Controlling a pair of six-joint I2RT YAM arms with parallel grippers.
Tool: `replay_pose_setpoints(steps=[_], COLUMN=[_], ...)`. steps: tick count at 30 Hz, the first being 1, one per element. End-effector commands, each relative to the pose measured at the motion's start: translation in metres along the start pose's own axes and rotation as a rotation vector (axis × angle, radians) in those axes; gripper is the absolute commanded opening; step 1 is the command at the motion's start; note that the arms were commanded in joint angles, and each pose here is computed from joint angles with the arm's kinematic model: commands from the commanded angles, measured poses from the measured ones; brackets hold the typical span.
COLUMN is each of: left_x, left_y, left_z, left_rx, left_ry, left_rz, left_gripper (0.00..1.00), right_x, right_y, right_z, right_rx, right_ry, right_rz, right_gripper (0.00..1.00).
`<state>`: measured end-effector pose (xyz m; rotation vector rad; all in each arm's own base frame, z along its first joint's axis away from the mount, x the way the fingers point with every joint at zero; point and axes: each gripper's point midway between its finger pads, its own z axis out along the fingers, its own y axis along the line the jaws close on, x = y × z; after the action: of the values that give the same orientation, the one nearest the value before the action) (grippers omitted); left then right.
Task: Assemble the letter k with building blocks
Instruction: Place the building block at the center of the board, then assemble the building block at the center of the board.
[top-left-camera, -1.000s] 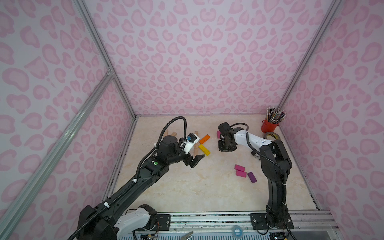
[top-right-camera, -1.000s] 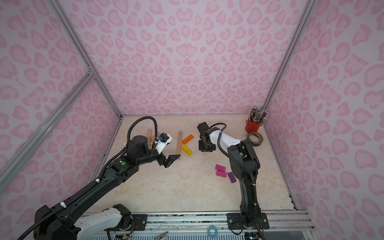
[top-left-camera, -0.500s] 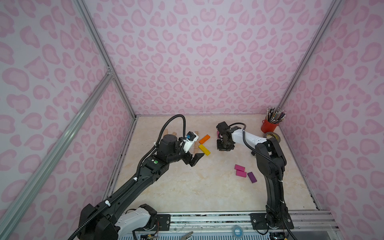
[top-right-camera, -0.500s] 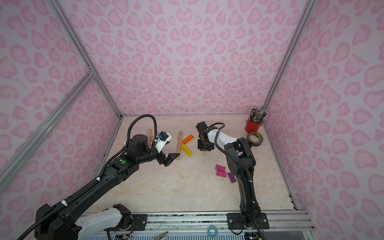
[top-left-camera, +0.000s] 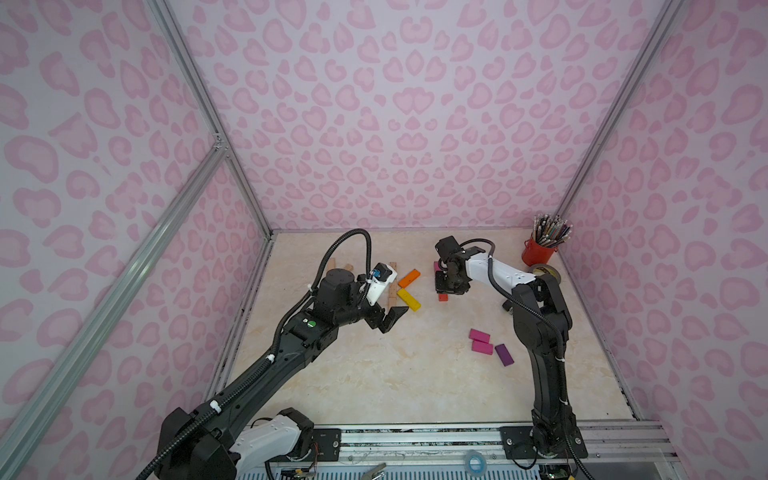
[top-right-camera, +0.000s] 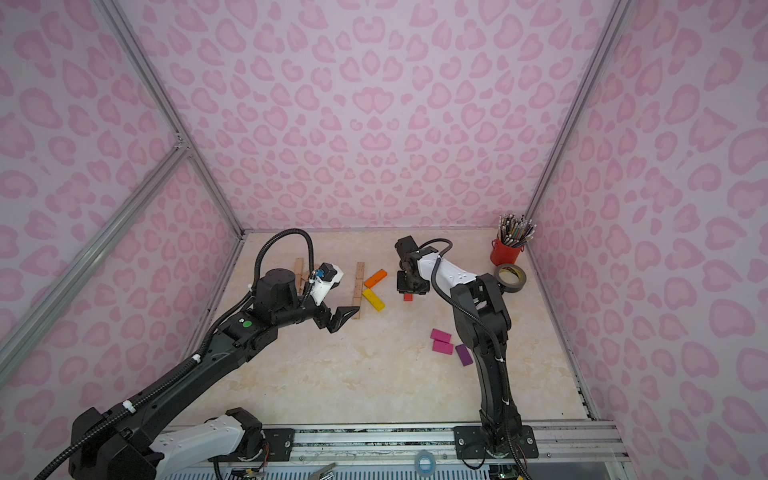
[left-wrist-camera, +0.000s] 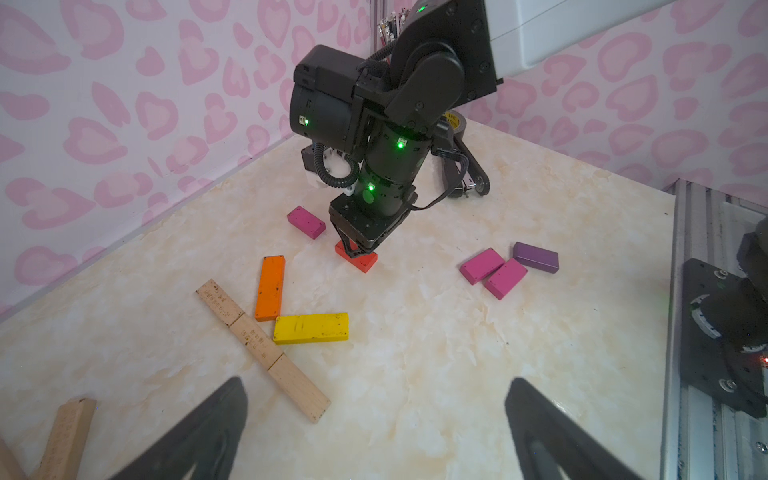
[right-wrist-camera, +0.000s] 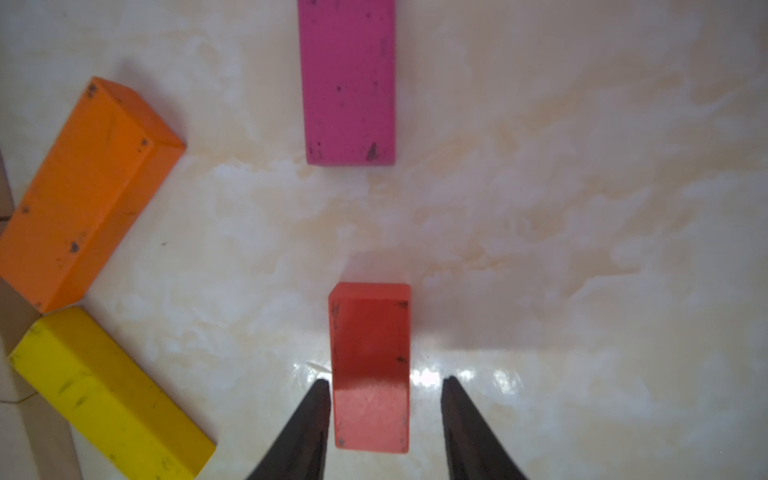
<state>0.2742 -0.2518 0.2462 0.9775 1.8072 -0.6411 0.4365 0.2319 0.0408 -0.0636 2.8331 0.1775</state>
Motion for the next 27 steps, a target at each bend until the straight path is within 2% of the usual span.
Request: replay_pose_setpoints(steps=[1, 14, 23, 27], left_x=[-0.008, -0.005, -0.004, -0.004], left_y=[0.002, 0.004, 0.005, 0.005], left_z=[-0.001, 0.001, 0.001, 0.001], left_rx=[-0.004, -0.008, -0.009, -0.010], left_ry=[-0.022, -0.014, -0.009, -0.009], left_rz=[0.012, 0.009, 0.006, 0.008], left_gripper=[0.99, 0.99, 0.99, 0.99], right_x=[0.004, 0.001, -0.005, -0.005], right_y=[-0.003, 0.003, 0.006, -0.002], right_z=[0.007, 0.018, 0.002, -0.004], right_rx=[0.015, -0.004, -0.019, -0.013], right_ry=[0.025, 0.040, 0.010, -0.009], right_rz=[-0.011, -0.007, -0.009, 0.005], right_gripper=[0.43, 0.38, 0.38, 0.31])
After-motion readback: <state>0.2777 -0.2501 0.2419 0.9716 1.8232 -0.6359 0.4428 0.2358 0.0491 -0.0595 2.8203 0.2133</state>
